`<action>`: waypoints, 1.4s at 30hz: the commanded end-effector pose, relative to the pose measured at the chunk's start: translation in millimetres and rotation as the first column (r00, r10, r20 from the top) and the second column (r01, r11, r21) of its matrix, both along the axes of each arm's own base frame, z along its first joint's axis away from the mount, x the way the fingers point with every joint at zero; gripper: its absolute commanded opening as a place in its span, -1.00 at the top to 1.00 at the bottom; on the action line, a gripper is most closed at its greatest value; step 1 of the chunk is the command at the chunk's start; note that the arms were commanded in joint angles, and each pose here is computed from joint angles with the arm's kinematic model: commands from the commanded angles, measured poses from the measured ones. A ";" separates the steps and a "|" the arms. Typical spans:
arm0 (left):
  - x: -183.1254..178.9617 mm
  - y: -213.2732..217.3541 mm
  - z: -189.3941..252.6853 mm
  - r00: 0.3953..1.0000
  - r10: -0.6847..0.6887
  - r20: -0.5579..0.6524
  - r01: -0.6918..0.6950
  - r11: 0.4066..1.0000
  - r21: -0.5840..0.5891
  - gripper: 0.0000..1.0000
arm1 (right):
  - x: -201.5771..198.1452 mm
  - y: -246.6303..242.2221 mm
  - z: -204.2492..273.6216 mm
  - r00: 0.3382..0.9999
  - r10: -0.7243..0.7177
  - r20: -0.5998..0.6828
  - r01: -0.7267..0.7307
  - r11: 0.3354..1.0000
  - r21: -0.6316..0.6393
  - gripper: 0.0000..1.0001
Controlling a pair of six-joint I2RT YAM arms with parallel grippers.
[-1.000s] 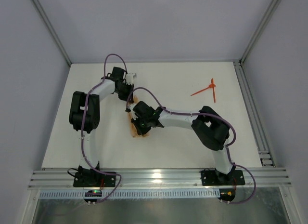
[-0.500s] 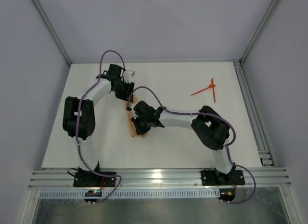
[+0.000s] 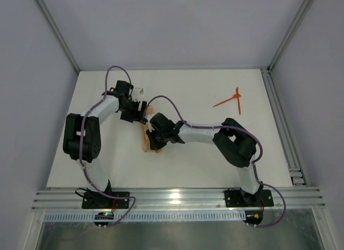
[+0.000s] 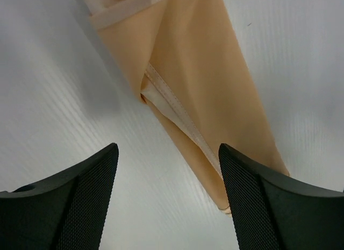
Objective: Fold the napkin into a case and place the utensils inside
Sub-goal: Smooth out the smaller rectangle-folded napkin at the center of the board, then pick up the smaller rectangle-folded napkin from the center of the board.
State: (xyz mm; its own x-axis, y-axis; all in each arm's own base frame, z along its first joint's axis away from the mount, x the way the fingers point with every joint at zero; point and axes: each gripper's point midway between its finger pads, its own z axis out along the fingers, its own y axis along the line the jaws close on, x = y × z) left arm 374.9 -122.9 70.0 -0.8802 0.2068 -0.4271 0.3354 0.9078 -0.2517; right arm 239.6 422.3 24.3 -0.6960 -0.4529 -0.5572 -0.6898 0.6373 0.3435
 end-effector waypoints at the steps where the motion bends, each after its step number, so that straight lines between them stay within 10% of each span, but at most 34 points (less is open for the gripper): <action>1: -9.7 -14.3 -24.6 0.996 0.036 -0.076 -0.039 0.999 -0.037 -0.56 | 4.6 -0.4 -5.5 0.999 -0.033 0.007 0.033 0.999 0.003 0.81; 7: -24.8 -33.1 -45.9 0.992 0.032 -0.121 -0.036 0.999 -0.031 -0.61 | 5.7 6.6 4.9 0.999 -0.034 0.008 0.033 0.999 0.041 0.81; 19: -34.0 -28.5 -67.2 0.985 0.044 -0.166 -0.046 0.999 -0.013 0.74 | 10.3 12.9 19.4 0.999 -0.039 0.026 0.037 0.997 0.073 0.74; 29: -27.8 -25.2 -58.6 0.994 -0.015 -0.107 0.010 0.999 -0.042 1.00 | 24.7 3.3 111.0 0.966 0.004 0.259 -0.041 0.990 0.136 -0.59; 30: -27.8 -26.0 -57.7 0.995 -0.024 -0.100 0.020 0.999 -0.047 1.00 | 30.7 -2.8 123.0 0.949 0.009 0.316 -0.052 0.990 0.128 -0.98; 37: -28.9 -28.6 -55.7 0.993 -0.062 -0.096 0.054 0.995 -0.083 1.00 | 101.3 -81.9 195.1 0.683 -0.454 0.572 0.325 0.890 0.318 -0.99; 40: -30.1 -27.8 -59.1 0.991 -0.062 -0.120 0.049 0.993 -0.109 1.00 | 107.3 -73.3 180.2 0.859 -0.411 0.306 0.256 0.862 0.437 -0.99; 42: -29.5 -24.2 -60.7 0.991 -0.065 -0.117 0.053 0.993 -0.104 1.00 | 105.5 -60.3 157.4 0.943 -0.296 0.155 0.182 0.844 0.505 -0.58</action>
